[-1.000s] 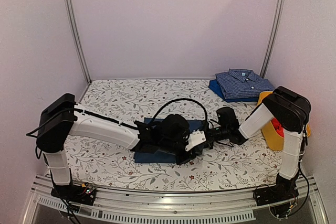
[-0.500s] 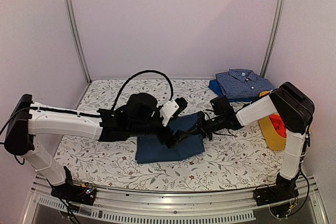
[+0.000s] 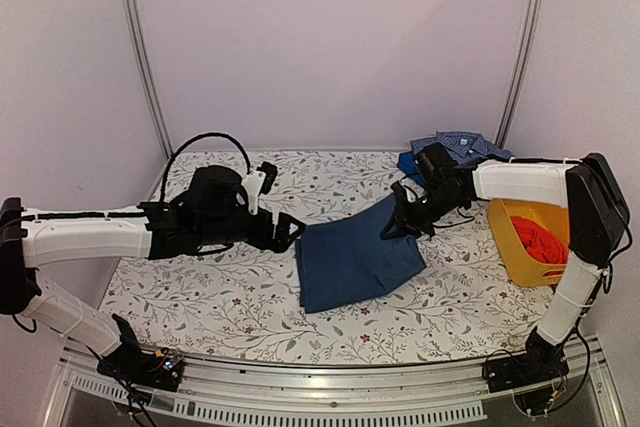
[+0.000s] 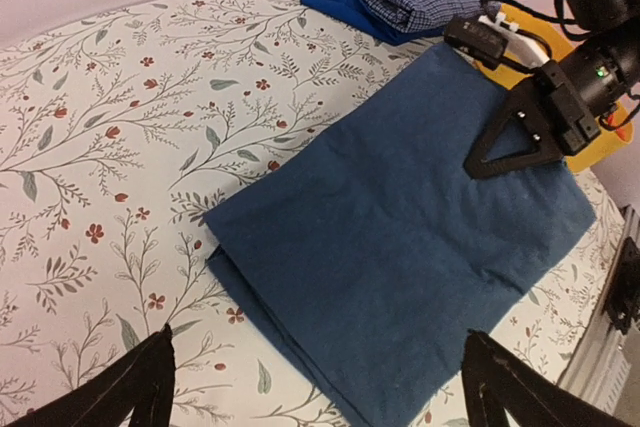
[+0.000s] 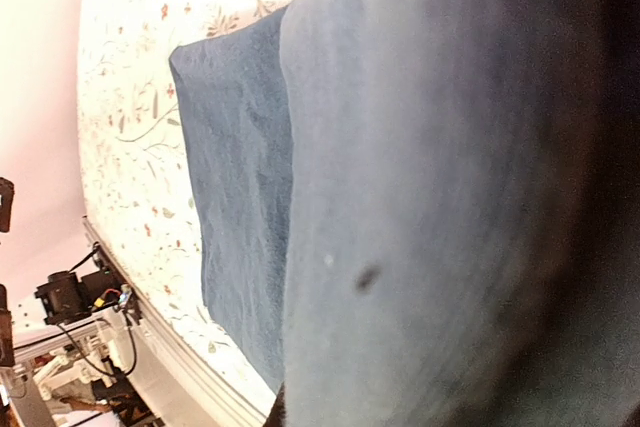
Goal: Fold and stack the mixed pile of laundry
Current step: Turn over the square-folded T-shirt at the center of the board.
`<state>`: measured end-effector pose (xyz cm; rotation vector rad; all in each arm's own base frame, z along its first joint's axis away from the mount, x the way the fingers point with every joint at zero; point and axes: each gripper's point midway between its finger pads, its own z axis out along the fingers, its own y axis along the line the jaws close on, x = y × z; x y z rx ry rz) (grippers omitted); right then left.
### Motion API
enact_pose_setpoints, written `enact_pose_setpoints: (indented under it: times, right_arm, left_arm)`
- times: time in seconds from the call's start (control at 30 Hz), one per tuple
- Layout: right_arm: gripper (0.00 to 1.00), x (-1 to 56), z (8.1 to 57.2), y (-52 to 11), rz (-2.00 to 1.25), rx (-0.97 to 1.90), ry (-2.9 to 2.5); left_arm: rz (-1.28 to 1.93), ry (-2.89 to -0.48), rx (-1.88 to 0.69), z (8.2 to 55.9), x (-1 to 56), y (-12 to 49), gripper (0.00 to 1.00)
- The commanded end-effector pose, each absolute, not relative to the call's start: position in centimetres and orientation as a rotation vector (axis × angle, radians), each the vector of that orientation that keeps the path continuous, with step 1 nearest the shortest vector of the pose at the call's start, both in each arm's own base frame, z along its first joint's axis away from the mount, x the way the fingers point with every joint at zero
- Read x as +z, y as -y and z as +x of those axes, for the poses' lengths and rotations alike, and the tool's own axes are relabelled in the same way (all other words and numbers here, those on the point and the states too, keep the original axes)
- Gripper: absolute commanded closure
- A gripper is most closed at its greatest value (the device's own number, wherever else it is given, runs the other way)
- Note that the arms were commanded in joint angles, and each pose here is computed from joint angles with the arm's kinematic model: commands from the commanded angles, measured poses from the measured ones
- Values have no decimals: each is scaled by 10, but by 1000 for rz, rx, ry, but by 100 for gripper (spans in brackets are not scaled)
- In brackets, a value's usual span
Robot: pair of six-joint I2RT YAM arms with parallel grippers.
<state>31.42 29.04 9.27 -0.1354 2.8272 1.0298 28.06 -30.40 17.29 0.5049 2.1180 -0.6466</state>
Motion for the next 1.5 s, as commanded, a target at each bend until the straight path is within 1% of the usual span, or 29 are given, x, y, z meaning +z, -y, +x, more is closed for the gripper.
enact_pose_setpoints:
  times: [0.0,0.17,0.5,0.53,0.63,0.77,0.9,1.03,1.1,1.27,1.4,1.47]
  right_arm:
    - [100,123,310,-240,-196,757,-2850]
    - [100,164,312,-193,-150,546,-2831]
    - [100,230,284,-126,20,171,-2830]
    - [100,234,284,-119,33,119,-2824]
    - [100,240,284,-109,71,125,-2808]
    - [100,225,287,-107,79,88,-2852]
    - [100,220,305,-147,-2,125,-2876]
    - [100,226,333,-213,-99,341,-2847]
    - [100,213,340,-240,-143,400,-2876]
    - [100,172,345,-299,-254,510,-2939]
    - [100,140,341,-352,-325,609,-2981]
    - [100,138,338,-381,-364,679,-2970]
  left_arm:
    - [418,-2190,-657,284,167,287,0]
    - [405,-2236,-614,293,163,281,0]
    - [383,-2269,-601,304,162,275,0]
    - [377,-2274,-598,304,161,273,0]
    - [357,-2292,-589,305,156,268,0]
    - [341,-2316,-577,302,152,261,0]
    - [318,-2323,-547,299,153,248,0]
    - [276,-2328,-534,298,153,233,0]
    - [253,-2337,-522,297,152,224,0]
    - [176,-2359,-476,300,154,199,0]
    - [101,-2343,-504,301,162,182,0]
    - [78,-2343,-543,298,162,178,0]
